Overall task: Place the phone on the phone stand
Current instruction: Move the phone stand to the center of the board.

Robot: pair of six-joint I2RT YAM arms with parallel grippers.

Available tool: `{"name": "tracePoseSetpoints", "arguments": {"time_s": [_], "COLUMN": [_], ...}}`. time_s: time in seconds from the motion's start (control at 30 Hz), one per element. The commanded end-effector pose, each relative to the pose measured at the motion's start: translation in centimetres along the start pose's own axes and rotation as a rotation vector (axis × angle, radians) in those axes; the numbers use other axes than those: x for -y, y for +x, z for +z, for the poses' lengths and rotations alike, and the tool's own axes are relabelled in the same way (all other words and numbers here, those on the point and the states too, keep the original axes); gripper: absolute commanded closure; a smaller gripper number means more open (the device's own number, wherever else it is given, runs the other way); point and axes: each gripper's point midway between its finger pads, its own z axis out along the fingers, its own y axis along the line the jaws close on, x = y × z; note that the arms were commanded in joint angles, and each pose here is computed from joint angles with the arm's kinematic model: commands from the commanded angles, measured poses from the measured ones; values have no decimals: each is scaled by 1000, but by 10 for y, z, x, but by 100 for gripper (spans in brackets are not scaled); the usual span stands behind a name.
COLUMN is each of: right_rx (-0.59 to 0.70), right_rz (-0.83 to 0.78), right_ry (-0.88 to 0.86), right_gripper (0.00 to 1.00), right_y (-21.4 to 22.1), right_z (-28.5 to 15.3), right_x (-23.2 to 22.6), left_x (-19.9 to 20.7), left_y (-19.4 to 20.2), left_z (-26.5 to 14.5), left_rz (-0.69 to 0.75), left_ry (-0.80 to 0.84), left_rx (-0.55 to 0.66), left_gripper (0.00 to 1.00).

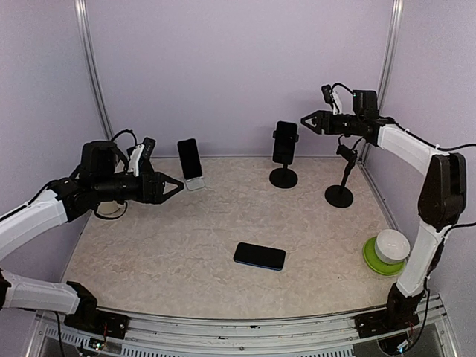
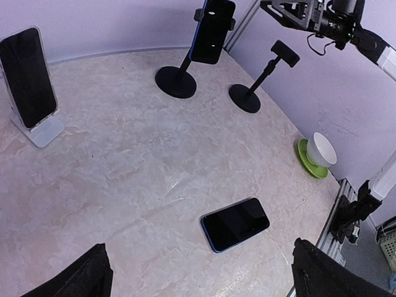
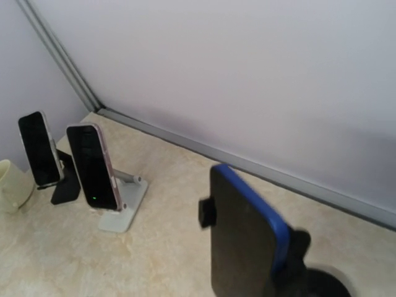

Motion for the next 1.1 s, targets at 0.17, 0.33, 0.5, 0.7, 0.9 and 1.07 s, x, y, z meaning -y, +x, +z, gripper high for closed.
{"name": "tracePoseSetpoints", "arguments": {"time_s": [0.17, 0.33, 0.5, 0.7, 0.9, 1.07], "right_rx": [74, 103, 134, 149, 125, 105], "right_rz": [-16, -17, 19, 85, 118, 136], "right_ry": [188, 264, 365, 479, 516, 511], "right_gripper": [25, 22, 20, 21, 26, 30], "right_y": [12, 20, 33, 55, 71, 81], "right_z": [-64, -94, -124, -151, -154, -148], "right_x": [1, 4, 20, 45, 61, 68], "left_x": [2, -1, -2, -3, -2, -3], "left_y": [-24, -20, -17, -14, -12, -10], "left_z": [-14, -11, -11, -12, -12, -12], "left_rz": [67, 59, 60, 60, 57, 53], "left_ry": [-38, -43, -47, -47, -38, -44], "left_rx": [64, 46, 38, 39, 36, 36], "left_gripper": [1, 1, 1, 1, 1, 1]}}
